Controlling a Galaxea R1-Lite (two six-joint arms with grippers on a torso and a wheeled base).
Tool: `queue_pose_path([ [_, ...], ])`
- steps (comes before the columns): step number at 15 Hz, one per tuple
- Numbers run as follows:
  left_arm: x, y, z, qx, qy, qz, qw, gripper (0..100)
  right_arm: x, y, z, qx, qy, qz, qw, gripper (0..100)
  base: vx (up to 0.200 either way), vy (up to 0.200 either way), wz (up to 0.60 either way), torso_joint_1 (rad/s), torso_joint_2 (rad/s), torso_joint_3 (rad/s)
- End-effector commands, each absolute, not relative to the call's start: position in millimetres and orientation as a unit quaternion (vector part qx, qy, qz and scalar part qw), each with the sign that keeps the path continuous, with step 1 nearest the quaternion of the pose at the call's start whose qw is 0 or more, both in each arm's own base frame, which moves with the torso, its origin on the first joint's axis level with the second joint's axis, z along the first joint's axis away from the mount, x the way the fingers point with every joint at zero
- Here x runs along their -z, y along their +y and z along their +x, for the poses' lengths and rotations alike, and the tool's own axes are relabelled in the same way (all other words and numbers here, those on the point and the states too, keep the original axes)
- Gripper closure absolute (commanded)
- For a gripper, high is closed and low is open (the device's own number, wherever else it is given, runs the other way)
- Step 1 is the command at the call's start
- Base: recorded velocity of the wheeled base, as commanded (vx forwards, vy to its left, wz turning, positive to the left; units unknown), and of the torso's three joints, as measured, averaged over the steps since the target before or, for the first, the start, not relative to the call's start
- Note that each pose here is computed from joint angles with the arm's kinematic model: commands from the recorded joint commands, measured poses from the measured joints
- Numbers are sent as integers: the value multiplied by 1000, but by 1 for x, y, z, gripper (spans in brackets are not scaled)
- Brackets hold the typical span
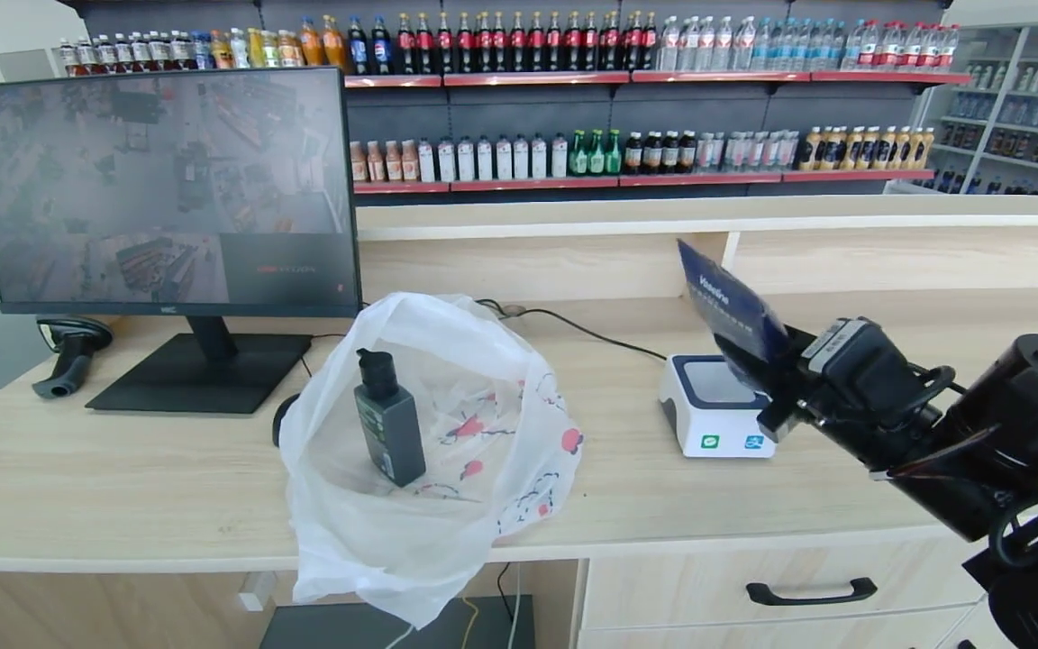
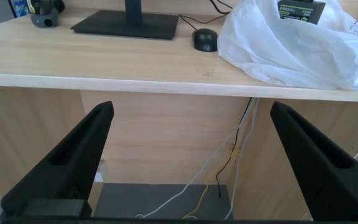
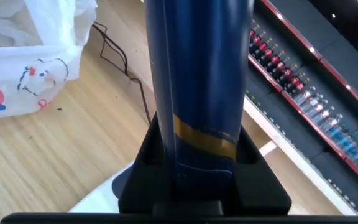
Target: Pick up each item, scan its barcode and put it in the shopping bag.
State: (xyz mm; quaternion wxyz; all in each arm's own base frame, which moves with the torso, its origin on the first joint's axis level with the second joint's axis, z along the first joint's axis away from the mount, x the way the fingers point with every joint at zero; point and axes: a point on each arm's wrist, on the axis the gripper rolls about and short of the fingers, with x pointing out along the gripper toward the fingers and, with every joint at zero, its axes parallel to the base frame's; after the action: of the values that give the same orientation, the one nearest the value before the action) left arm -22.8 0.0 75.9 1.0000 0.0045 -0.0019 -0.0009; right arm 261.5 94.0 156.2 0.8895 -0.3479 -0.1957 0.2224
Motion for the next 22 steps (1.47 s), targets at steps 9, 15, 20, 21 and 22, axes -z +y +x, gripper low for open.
queue_pose_path([
  [9, -76, 0, -23, 1, -4, 4, 1000, 0, -137, 49, 286, -279, -232, -460, 811, 100, 0, 0, 0, 0, 0, 0],
  [15, -76, 0, -23, 2, -4, 5, 1000, 0, -122, 55, 308, -313, -242, -466, 792, 100, 0, 0, 0, 0, 0, 0],
  [20, -76, 0, -23, 2, -4, 5, 1000, 0, -112, 59, 309, -337, -245, -471, 777, 100, 0, 0, 0, 0, 0, 0],
  [21, -76, 0, -23, 2, -4, 5, 1000, 0, -113, 59, 310, -336, -247, -471, 777, 100, 0, 0, 0, 0, 0, 0],
  [22, -76, 0, -23, 2, -4, 5, 1000, 0, -114, 60, 312, -334, -250, -471, 777, 100, 0, 0, 0, 0, 0, 0],
])
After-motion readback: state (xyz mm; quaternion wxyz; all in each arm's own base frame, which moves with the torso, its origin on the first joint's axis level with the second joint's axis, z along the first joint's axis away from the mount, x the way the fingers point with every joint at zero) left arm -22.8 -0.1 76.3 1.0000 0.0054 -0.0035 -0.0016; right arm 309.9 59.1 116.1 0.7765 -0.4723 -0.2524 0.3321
